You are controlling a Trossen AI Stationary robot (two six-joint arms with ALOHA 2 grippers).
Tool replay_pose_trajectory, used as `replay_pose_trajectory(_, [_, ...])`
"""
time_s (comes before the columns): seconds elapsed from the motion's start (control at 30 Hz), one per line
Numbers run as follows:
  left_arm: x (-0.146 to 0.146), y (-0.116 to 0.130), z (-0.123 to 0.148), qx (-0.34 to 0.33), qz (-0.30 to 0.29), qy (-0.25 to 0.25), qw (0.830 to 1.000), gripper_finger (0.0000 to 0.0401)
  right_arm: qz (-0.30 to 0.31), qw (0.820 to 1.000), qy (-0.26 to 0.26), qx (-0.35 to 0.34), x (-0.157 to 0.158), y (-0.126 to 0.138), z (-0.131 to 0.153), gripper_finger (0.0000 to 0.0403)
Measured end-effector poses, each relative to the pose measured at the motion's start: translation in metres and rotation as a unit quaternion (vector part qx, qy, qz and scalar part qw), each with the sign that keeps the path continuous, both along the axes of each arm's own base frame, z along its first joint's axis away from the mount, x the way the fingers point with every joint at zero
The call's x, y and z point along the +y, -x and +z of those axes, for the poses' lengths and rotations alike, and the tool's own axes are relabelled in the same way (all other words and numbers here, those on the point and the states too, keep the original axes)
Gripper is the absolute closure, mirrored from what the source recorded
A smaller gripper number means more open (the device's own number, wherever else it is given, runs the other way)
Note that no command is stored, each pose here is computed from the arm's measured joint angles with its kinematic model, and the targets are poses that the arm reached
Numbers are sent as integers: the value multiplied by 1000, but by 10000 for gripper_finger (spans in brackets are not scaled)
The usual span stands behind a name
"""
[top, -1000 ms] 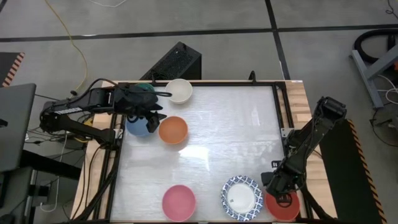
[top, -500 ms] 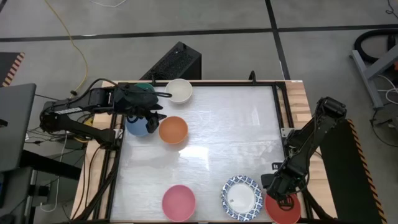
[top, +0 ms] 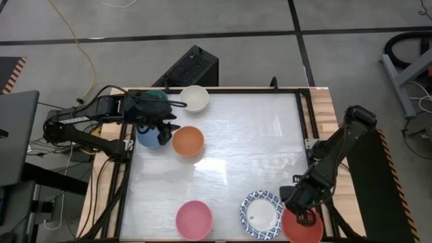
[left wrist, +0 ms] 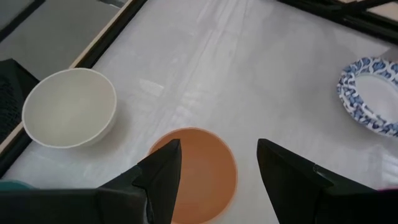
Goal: Nest bowls inside each other
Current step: Stack the orange bowl on top of the other white paper bowl
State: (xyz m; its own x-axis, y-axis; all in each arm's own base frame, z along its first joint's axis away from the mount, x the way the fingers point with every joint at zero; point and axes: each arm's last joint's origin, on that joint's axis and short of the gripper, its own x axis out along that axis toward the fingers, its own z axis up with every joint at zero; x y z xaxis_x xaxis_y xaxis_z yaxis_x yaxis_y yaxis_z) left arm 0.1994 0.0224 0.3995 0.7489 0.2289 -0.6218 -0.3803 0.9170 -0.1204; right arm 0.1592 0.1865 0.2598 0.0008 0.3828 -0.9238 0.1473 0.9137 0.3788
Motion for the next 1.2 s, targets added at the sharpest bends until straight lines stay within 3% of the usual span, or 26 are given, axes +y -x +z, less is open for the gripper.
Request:
replay_pose_trajectory(0.53, [0, 5, -6, 51, -35, -36, 997, 202, -114, 991, -31, -57, -33, -47, 4, 395])
replay_pose_trajectory(0.77, [0, 6, -7, 64, -47, -48, 996, 202, -142, 987, -26, -71, -43, -55, 5, 395])
replay_pose_trajectory(1.03, [0, 7, -7, 68, -54, -56, 995, 202, -108, 992, -4, -67, -30, -79, -5, 395])
replay_pose_trajectory(1.2, [0, 6, -7, 68, -55, -57, 995, 202, -74, 995, 41, -50, -25, -89, -2, 395])
